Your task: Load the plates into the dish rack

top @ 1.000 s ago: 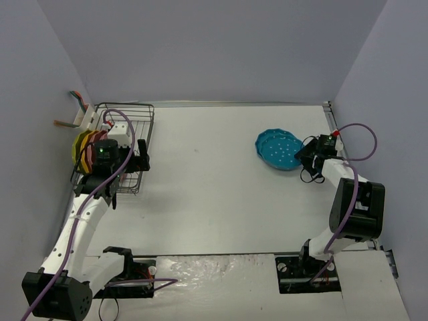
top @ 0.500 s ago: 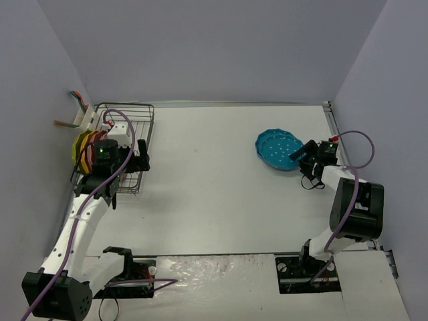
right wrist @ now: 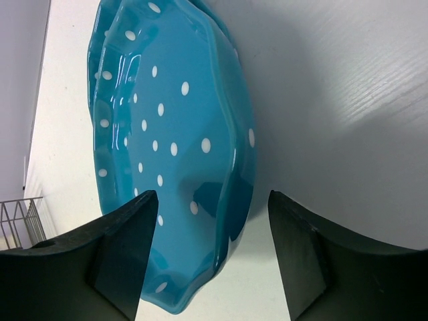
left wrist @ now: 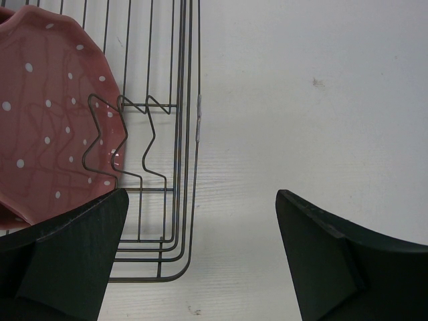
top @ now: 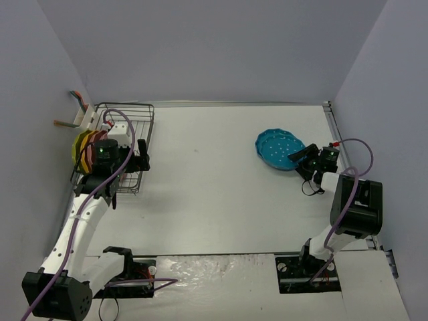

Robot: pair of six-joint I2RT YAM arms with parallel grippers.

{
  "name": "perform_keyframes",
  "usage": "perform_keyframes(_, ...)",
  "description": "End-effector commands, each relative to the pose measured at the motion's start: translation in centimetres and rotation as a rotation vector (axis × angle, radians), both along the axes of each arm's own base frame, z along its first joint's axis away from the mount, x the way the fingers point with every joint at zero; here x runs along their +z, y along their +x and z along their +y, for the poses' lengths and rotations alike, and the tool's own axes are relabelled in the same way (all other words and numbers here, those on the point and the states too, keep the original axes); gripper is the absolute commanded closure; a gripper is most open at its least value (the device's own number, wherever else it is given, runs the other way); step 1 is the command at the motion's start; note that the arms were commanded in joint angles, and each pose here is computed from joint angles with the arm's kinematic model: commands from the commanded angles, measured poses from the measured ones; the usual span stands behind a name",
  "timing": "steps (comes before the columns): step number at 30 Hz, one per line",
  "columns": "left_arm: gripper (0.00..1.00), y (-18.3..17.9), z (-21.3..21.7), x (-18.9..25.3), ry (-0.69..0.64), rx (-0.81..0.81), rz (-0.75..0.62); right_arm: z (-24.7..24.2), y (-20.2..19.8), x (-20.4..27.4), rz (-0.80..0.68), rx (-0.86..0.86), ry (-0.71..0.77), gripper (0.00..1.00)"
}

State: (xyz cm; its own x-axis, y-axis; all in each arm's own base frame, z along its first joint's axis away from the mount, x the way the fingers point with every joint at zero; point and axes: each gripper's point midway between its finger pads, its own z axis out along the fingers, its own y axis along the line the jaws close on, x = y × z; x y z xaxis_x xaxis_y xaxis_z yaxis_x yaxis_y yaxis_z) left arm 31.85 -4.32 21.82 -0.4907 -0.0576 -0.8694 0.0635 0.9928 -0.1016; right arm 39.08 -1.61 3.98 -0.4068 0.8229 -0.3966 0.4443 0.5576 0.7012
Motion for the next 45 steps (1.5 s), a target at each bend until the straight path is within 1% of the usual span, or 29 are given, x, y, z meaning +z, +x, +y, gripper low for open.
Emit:
perform_keyframes(1,0.1,1.1,-0.3,3.0,-0.001,-0.01,-0.099,-0.3,1.6,2.4,-0.125,-0.001,0.018,0.43)
perform_keyframes(8,0.1,1.2,-0.3,2.8,-0.001,-0.009,-0.094,-0.4,1.4,2.5,-0.146,-0.015,0.052,0.57)
perform_keyframes(10,0.1,1.2,-0.2,2.9,0.0,-0.007,-0.096,-0.5,1.4,2.6,-0.15,-0.018,0.053,0.64)
perform_keyframes(12,0.1,1.2,-0.3,2.8,0.0,-0.009,-0.096,-0.7,1.4,2.6,-0.151,-0.022,0.054,0.67)
perform_keyframes(14,0.1,1.2,-0.3,2.7,0.0,-0.008,-0.093,-0.7,1.3,2.8,-0.156,-0.02,0.059,0.75)
perform_keyframes(17,0.11,1.2,-0.3,2.7,0.0,-0.009,-0.093,-0.7,1.3,3.3,-0.17,-0.022,0.064,0.86)
perform_keyframes(21,0.11,1.2,-0.5,3.1,-0.019,-0.007,-0.101,-0.5,1.5,4.7,-0.202,-0.014,0.077,0.94)
perform_keyframes(23,0.1,1.2,-0.9,3.7,-0.055,-0.012,-0.117,-0.3,1.7,6.2,-0.237,-0.009,0.09,0.98)
perform_keyframes(27,0.1,0.8,-2.3,5.0,-0.146,-0.026,-0.135,0.1,2.2,9.1,-0.31,0.01,0.11,1.0)
perform_keyframes(34,0.1,-0.1,-5.6,7.4,-0.242,-0.087,-0.15,1.3,2.2,14.4,-0.459,0.069,0.136,1.0)
perform_keyframes(38,0.1,-0.3,-8.6,9.6,-0.381,-0.137,-0.177,2.9,1.6,17.8,-0.55,0.145,0.185,1.0)
perform_keyframes(41,0.1,-0.2,-11.0,10.4,-0.484,-0.181,-0.172,4.7,1.2,19.9,-0.609,0.219,0.216,1.0)
perform_keyframes(45,0.09,0.0,-14.8,11.1,-0.615,-0.234,-0.124,9.6,0.4,21.7,-0.658,0.378,0.268,1.0)
